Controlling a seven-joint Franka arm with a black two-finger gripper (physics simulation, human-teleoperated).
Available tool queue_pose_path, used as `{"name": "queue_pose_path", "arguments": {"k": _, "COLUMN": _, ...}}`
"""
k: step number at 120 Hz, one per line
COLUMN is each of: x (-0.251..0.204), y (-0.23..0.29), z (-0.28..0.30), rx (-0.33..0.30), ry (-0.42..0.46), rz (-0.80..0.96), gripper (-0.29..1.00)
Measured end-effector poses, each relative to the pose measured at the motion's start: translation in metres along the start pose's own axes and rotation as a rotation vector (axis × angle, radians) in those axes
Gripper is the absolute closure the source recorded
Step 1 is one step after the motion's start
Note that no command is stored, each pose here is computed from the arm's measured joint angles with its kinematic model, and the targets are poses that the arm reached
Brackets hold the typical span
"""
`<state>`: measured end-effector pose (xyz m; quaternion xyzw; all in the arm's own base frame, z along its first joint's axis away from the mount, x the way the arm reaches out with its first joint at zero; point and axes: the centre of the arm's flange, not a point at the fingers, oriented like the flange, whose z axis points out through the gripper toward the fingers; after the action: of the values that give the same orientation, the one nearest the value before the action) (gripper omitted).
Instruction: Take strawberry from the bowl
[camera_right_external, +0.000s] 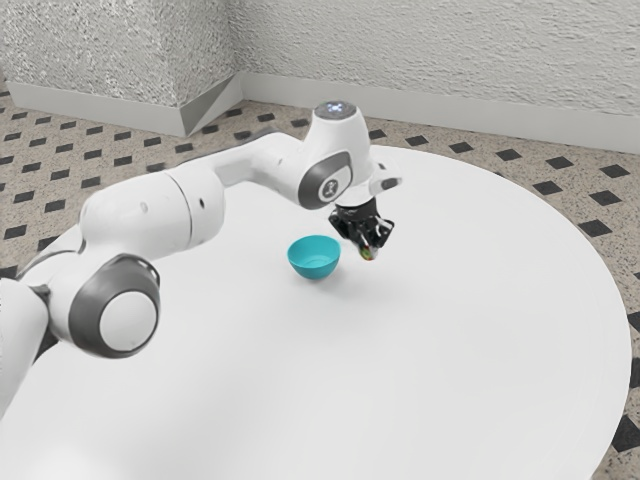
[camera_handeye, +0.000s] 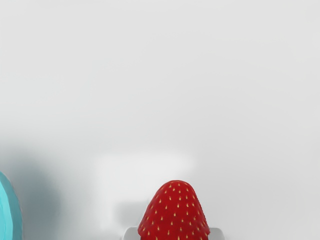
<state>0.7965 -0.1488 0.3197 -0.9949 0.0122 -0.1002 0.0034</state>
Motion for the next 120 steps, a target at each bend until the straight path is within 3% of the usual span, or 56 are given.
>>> {"name": "queue_pose_path", "arguments": {"k": 32, "x": -0.013, "y": 0.06, "z": 0.025, "rx": -0.063, "ry": 0.01, "rz": 0.047, "gripper": 0.76}}
{"name": "queue_pose_path", "arguments": {"k": 66, "x": -0.015, "y": 0.068, "z": 0.014, "rx": -0.078, "ry": 0.016, "rz": 0.061, "gripper": 0.27}}
{"name": "queue_pose_path", "arguments": {"k": 88, "x": -0.013, "y": 0.051, "z": -0.069, "rx": -0.004, "ry": 0.04, "rz": 0.078, "gripper": 0.12}}
{"name": "queue_pose_path", "arguments": {"k": 107, "x": -0.038, "y": 0.018, "z": -0.14, "rx": 0.088, "ry": 0.0, "rz": 0.069, "gripper": 0.05}}
{"name": "queue_pose_path", "arguments": {"k": 120, "x": -0.049, "y": -0.01, "z": -0.186, "rx": 0.118, "ry": -0.014, "rz": 0.035, "gripper": 0.03}}
